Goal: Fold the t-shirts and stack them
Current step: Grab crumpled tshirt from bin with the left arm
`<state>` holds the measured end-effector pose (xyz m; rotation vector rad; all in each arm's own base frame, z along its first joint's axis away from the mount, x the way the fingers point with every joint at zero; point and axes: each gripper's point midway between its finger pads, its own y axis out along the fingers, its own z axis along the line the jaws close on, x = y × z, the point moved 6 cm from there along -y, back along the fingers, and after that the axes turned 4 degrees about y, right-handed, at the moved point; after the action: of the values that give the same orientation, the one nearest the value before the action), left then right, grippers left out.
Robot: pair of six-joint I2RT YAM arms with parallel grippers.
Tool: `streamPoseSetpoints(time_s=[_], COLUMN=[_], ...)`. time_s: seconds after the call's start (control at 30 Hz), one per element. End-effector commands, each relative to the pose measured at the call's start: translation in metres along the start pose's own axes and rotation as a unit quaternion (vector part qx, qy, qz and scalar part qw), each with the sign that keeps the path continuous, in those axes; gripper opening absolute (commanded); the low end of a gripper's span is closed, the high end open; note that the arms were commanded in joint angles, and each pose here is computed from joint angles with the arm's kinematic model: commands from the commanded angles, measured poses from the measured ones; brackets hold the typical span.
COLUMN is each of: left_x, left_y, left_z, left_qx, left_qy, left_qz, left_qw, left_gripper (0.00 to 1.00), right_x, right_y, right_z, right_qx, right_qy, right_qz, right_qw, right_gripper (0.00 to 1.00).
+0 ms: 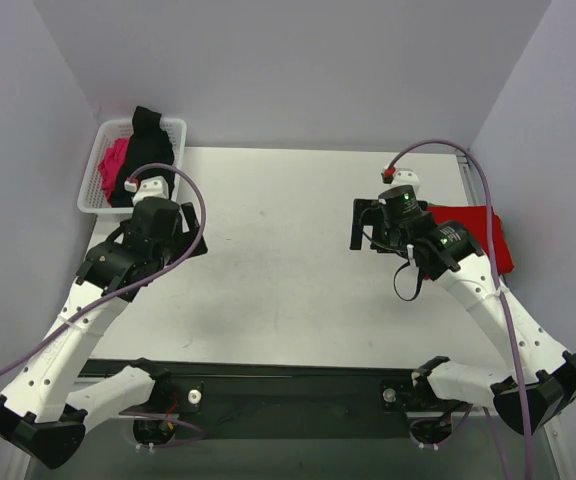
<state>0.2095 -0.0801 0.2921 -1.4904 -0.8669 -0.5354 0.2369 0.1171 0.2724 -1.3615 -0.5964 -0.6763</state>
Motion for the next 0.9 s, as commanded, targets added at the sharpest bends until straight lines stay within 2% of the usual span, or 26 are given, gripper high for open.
streamPoseSetpoints(time_s=[0.0,0.33,0.47,0.6,0.7,0.87], left_x=[0.018,0.035,0.043,0.060,0.075,0.106], left_y=[-0.002,-0.006,-0.001,0.001,0.016,0.059], left_z=[-0.005,-0.005,-0.009,-0.004,0.012,0.044], left_qx=[-0.011,-0.027,-0.047,-0.035,-0.002,0.025], left_qy=[-0.013,-0.007,0.023,0.039,0.042,0.007], left_qz=[-0.047,-0.118,-0.155,-0.185,-0.183,-0.128], left_qw=[0.999,0.993,0.986,0.981,0.982,0.991], left_gripper=[0.97,0.97,0.97,0.97,0.97,0.97], right_x=[0.006,0.011,0.012,0.015,0.018,0.026], right_y=[-0.006,-0.005,-0.002,0.002,0.007,0.014], right_z=[-0.003,-0.005,-0.004,-0.001,0.002,0.007], right_qx=[-0.005,-0.013,-0.015,-0.015,-0.017,-0.019], right_qy=[0.003,0.006,0.009,0.006,0.002,-0.008], right_qz=[-0.024,-0.044,-0.047,-0.045,-0.043,-0.042], right_qw=[1.000,0.999,0.999,0.999,0.999,0.999], right_gripper=[0.98,0.98,0.98,0.98,0.98,0.98])
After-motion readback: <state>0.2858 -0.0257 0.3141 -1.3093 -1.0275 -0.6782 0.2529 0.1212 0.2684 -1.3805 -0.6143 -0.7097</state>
